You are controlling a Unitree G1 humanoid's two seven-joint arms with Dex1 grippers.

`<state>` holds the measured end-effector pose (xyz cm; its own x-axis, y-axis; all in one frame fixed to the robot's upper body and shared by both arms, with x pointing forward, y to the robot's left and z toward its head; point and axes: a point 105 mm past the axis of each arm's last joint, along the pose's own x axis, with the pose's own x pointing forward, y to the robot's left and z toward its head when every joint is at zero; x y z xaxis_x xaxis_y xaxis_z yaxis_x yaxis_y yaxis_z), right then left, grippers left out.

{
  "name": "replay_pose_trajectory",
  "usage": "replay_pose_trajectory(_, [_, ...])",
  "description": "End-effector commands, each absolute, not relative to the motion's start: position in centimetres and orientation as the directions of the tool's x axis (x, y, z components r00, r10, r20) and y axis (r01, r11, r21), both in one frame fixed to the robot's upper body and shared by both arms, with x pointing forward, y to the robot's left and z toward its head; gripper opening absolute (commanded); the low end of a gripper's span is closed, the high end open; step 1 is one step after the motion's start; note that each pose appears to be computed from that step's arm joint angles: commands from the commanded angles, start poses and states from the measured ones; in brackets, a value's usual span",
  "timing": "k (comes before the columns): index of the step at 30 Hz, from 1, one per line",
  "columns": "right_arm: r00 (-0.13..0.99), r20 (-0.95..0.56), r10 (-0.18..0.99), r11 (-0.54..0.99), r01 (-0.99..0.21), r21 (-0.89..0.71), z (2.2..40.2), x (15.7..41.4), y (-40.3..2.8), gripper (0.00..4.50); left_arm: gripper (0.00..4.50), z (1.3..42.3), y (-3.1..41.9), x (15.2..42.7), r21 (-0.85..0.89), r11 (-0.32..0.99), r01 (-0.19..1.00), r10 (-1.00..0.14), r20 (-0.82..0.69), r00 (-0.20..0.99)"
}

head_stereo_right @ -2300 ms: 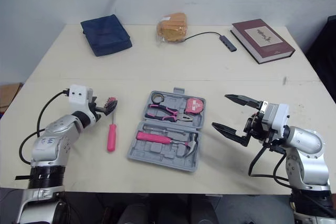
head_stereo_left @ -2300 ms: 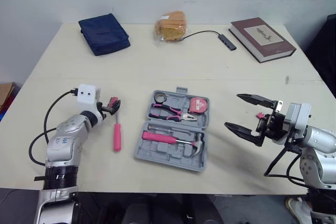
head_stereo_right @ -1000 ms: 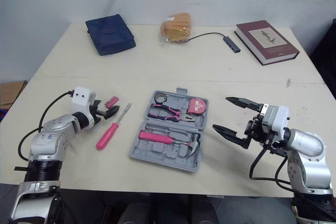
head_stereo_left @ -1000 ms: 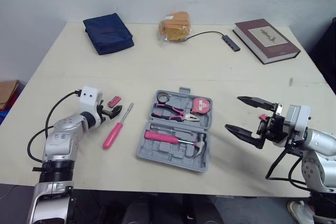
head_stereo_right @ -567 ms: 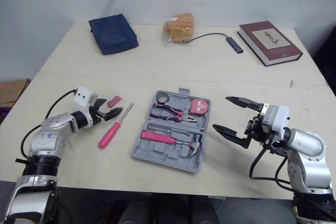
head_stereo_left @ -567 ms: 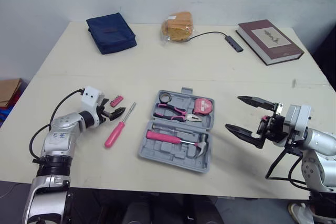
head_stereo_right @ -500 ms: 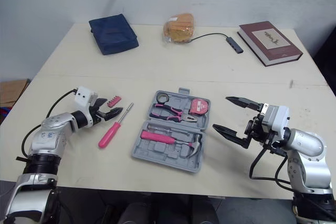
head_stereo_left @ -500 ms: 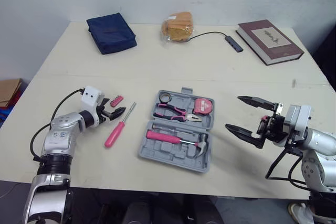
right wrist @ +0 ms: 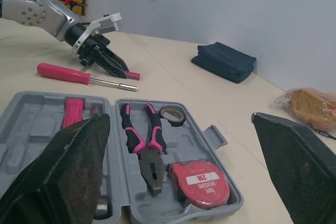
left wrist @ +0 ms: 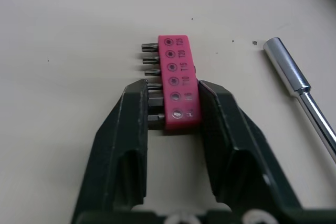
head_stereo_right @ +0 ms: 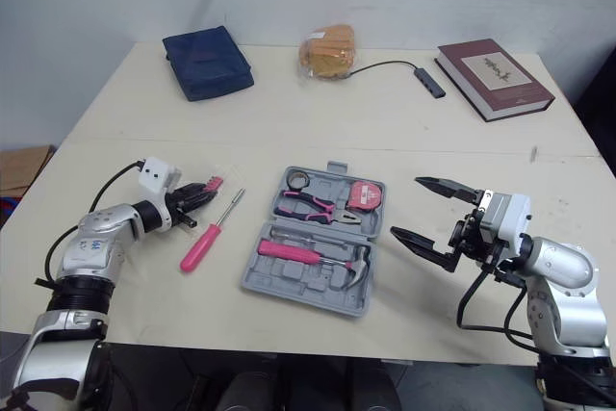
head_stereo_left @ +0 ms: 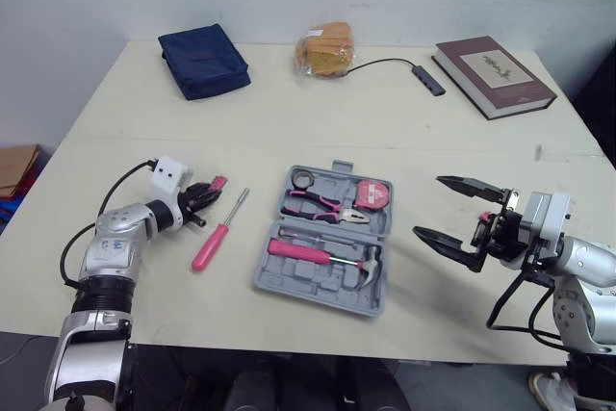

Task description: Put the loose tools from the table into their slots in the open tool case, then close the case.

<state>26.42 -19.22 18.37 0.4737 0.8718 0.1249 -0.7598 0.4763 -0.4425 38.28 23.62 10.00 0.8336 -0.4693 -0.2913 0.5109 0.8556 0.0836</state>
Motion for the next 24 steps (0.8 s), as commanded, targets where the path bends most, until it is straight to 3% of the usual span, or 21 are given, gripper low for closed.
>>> replay_pose_trajectory(1, [0.456,0.147,0.878,0.466,-0.739,-0.487,19.4,25.8,-19.0,4.50,0.64,7.3,23.7,37.5,0.040,0.853,0.520,-0.471,-0.368,0.802])
replay_pose_trajectory(3, [0.455,0.145,0.879,0.463,-0.741,-0.486,19.3,25.8,-19.0,4.50,0.64,8.0,23.8,37.5,0.052,0.853,0.520,-0.476,-0.334,0.814])
replay_pose_trajectory(6, [0.448,0.142,0.883,0.456,-0.743,-0.490,19.4,25.8,-19.0,4.50,0.64,11.8,23.5,37.6,0.095,0.828,0.552,-0.536,-0.156,0.830])
replay_pose_trajectory(10, [0.443,0.140,0.886,0.450,-0.743,-0.496,19.4,25.7,-19.1,4.50,0.64,16.4,21.7,35.5,0.223,0.699,0.679,-0.694,-0.018,0.720])
replay_pose_trajectory(14, [0.436,0.124,0.891,0.436,-0.753,-0.493,19.2,25.6,-19.1,4.50,0.64,18.2,20.8,33.8,0.314,0.595,0.739,-0.774,-0.021,0.633])
replay_pose_trajectory(17, [0.428,0.115,0.897,0.426,-0.762,-0.488,19.1,25.4,-18.9,4.50,0.64,20.7,18.8,30.9,0.417,0.405,0.813,-0.883,-0.051,0.466])
replay_pose_trajectory(24, [0.419,0.103,0.902,0.414,-0.775,-0.477,18.8,24.9,-18.6,4.50,0.64,20.0,16.5,26.5,0.412,0.063,0.909,-0.936,-0.291,0.197])
